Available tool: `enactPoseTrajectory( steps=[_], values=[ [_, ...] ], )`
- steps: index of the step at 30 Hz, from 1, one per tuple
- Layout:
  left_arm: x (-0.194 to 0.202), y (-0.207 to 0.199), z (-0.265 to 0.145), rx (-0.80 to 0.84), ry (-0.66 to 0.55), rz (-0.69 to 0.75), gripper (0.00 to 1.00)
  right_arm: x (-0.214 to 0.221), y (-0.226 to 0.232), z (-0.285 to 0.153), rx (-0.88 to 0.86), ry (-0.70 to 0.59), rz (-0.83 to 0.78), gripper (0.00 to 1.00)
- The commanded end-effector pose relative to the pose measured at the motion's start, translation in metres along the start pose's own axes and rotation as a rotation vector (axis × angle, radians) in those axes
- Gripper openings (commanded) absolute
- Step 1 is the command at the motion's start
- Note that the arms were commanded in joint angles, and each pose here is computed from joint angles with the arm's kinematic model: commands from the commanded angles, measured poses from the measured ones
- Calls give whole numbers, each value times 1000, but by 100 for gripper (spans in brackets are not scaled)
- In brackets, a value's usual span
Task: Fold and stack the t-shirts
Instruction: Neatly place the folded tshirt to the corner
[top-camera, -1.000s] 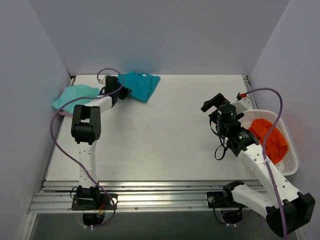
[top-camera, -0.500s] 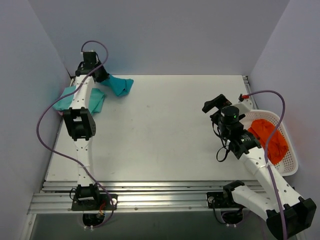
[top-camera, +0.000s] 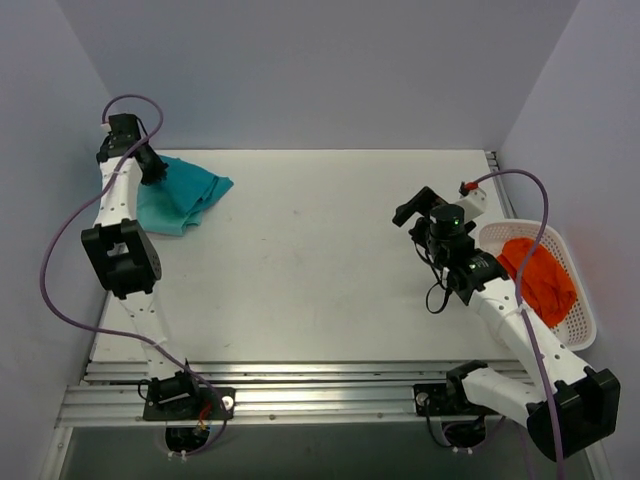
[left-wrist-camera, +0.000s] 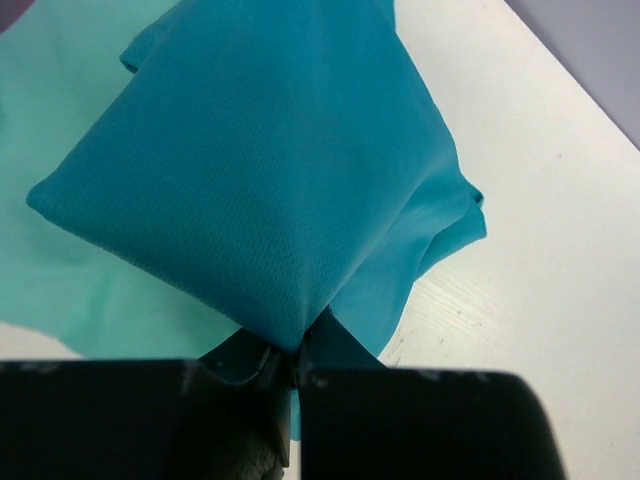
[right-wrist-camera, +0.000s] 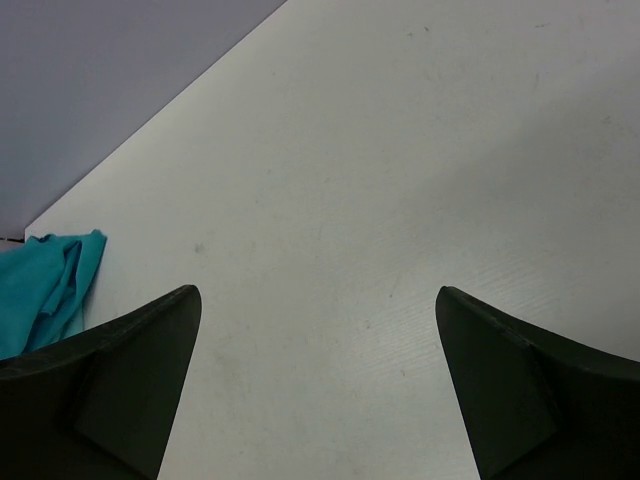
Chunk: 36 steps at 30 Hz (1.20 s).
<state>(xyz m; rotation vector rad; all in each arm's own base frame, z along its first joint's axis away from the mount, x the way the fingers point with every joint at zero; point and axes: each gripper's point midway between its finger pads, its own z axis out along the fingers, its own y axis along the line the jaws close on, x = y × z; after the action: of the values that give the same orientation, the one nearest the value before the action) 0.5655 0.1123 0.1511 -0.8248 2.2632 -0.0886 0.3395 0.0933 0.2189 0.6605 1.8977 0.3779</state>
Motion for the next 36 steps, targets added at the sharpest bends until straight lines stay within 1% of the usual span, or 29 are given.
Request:
enactPoseTrajectory(
  steps=[1, 2, 4, 6, 7, 8, 10, 11, 12, 13, 14, 15, 18, 19, 20, 21, 22, 23, 24, 25, 26, 27, 29, 30, 31, 32, 33, 35, 36],
  values=[
    [-46, -3, -64, 5, -180, 22, 2, -6, 12, 4, -43, -15, -1, 100],
    [-49, 1, -74, -7, -197, 14, 2, -5, 13, 5, -47, -15, 0, 100],
    [-36, 17, -72, -44, -170, -8, 2, -2, 13, 7, -47, -9, -3, 100],
    [-43, 29, -81, -42, -203, -43, 2, 1, 13, 8, -47, 0, -7, 100],
    [-37, 40, -76, -63, -195, -55, 2, 4, 13, 9, -46, 6, -11, 100],
    [-39, 53, -76, -86, -201, -77, 9, 4, 13, 9, -44, 6, -12, 100],
    [-36, 68, -72, -110, -189, -118, 18, 6, 13, 9, -43, 8, -17, 100],
    [-30, 75, -66, -123, -169, -133, 36, 6, 13, 9, -41, 6, -17, 100],
    [-25, 88, -58, -142, -148, -165, 48, 6, 12, 10, -38, 4, -20, 100],
    [-21, 93, -50, -140, -131, -182, 66, 6, 12, 10, -36, 4, -22, 100],
    [-11, 102, -42, -154, -101, -198, 88, 7, 13, 11, -35, 5, -22, 100],
    [-3, 116, -29, -170, -70, -230, 94, 7, 13, 11, -34, 6, -23, 100],
    [19, 133, -5, -160, 8, -290, 94, 12, 13, 14, -31, 9, -25, 100],
    [17, 138, -2, -150, 4, -311, 94, 14, 14, 15, -27, 12, -27, 100],
    [19, 131, -2, -106, 17, -320, 94, 14, 15, 15, -25, 12, -25, 100],
    [19, 129, -9, -94, 2, -318, 94, 17, 17, 14, -29, 14, -31, 100],
    [7, 117, -14, -52, -59, -299, 94, 15, 17, 13, -21, 2, -33, 100],
    [-10, 107, -40, -21, -140, -279, 94, 15, 17, 11, -14, -2, -39, 100],
    [5, 110, -42, -32, -139, -273, 94, 17, 20, 8, -16, -6, -45, 100],
    [-3, 99, -55, -10, -199, -249, 94, 12, 18, 6, 1, -35, -46, 100],
    [-3, 97, -68, -19, -230, -236, 94, 12, 16, 3, 9, -42, -52, 100],
    [-15, 93, -100, -28, -308, -216, 94, 14, 16, 0, 13, -46, -61, 100],
    [0, 88, -120, -39, -326, -184, 94, 12, 14, -3, 22, -66, -63, 100],
    [-6, 85, -151, -32, -393, -176, 94, 15, 10, -3, 29, -62, -66, 100],
    [8, 89, -156, -37, -386, -172, 94, 15, 11, -5, 25, -63, -63, 100],
    [13, 90, -167, -35, -398, -168, 94, 14, 10, -5, 27, -67, -62, 100],
    [12, 86, -195, -11, -450, -167, 94, 18, 6, -6, 40, -51, -74, 100],
    [25, 85, -226, 17, -493, -156, 94, 21, 1, -9, 51, -44, -82, 100],
    [33, 78, -235, 34, -496, -129, 94, 21, 1, -11, 50, -46, -81, 100]
  ],
)
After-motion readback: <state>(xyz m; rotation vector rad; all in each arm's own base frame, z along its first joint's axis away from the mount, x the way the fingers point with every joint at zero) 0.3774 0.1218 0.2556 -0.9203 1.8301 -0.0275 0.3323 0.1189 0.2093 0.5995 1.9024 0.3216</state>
